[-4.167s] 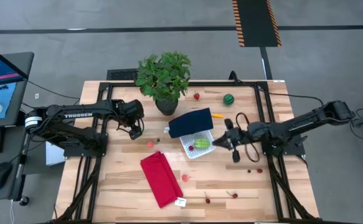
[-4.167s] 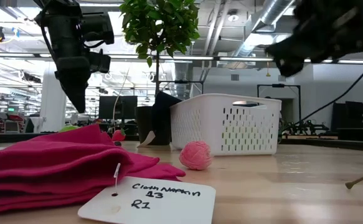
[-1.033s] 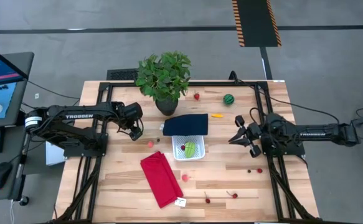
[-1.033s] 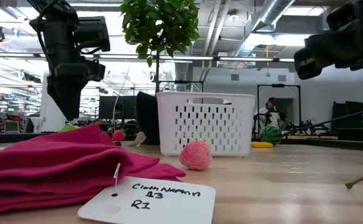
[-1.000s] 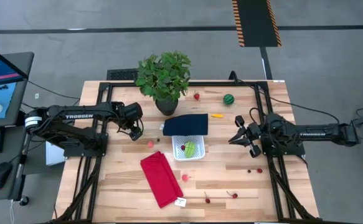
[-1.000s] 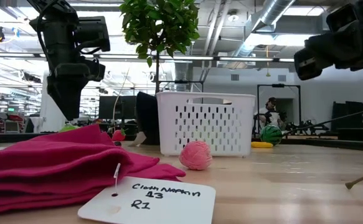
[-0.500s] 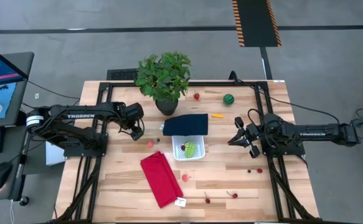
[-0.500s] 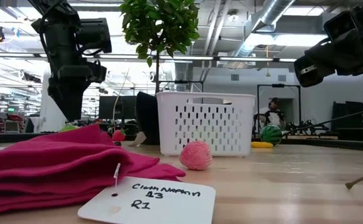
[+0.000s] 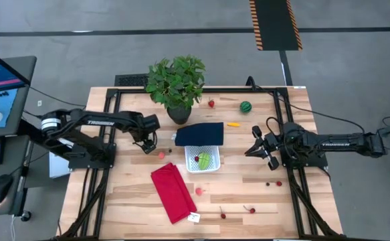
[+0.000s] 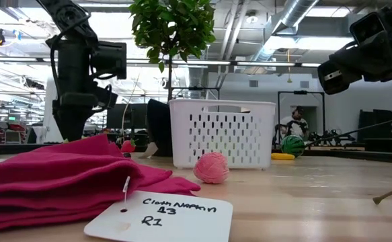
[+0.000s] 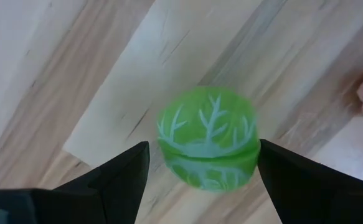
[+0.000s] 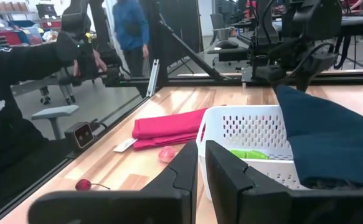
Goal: Pick and placing Produce into tupperware
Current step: Put the cabbage into the bin
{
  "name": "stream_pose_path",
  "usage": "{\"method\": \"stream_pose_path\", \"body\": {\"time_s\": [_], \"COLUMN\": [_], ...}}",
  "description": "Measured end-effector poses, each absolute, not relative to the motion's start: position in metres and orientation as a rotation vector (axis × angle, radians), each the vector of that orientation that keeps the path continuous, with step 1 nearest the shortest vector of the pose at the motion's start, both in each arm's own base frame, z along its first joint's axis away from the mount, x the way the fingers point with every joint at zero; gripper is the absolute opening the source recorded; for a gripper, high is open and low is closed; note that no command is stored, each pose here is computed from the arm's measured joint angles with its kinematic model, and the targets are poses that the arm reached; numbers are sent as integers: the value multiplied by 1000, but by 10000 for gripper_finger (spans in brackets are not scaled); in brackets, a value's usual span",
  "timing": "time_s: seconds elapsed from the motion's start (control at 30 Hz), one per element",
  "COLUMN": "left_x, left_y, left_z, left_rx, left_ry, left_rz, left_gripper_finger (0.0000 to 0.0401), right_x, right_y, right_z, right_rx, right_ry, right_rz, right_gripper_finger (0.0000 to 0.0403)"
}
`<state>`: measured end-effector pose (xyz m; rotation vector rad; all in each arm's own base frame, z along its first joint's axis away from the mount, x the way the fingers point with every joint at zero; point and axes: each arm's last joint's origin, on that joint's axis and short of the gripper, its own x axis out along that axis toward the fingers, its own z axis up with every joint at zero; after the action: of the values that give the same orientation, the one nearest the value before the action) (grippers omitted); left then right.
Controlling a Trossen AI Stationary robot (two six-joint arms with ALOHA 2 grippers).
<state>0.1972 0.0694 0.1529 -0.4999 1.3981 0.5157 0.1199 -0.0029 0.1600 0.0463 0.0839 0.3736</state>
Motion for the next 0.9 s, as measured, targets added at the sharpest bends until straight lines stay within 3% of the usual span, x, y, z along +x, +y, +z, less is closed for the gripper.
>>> {"method": "stream_pose_path", "body": {"time_s": [0.2,0.5,0.8,0.9], "left_x": [201,202,202,202], "left_y": [71,71,70,70], "left_z": [148,148,148,149], "left_rx": [-478,-472,-472,-464], "left_ry": [1398,1395,1396,1398], "left_rz": [502,497,483,475], "left_gripper_finger": [278,213,252,246], "right_x": [120,120,120,120], "right_y": [-3,-3,-3,-3], "right_z": [160,160,160,160], "right_rx": [46,46,46,46], "right_ry": [84,84,84,84], "right_rz": [374,374,374,374], "right_gripper_finger": [56,56,56,56]}}
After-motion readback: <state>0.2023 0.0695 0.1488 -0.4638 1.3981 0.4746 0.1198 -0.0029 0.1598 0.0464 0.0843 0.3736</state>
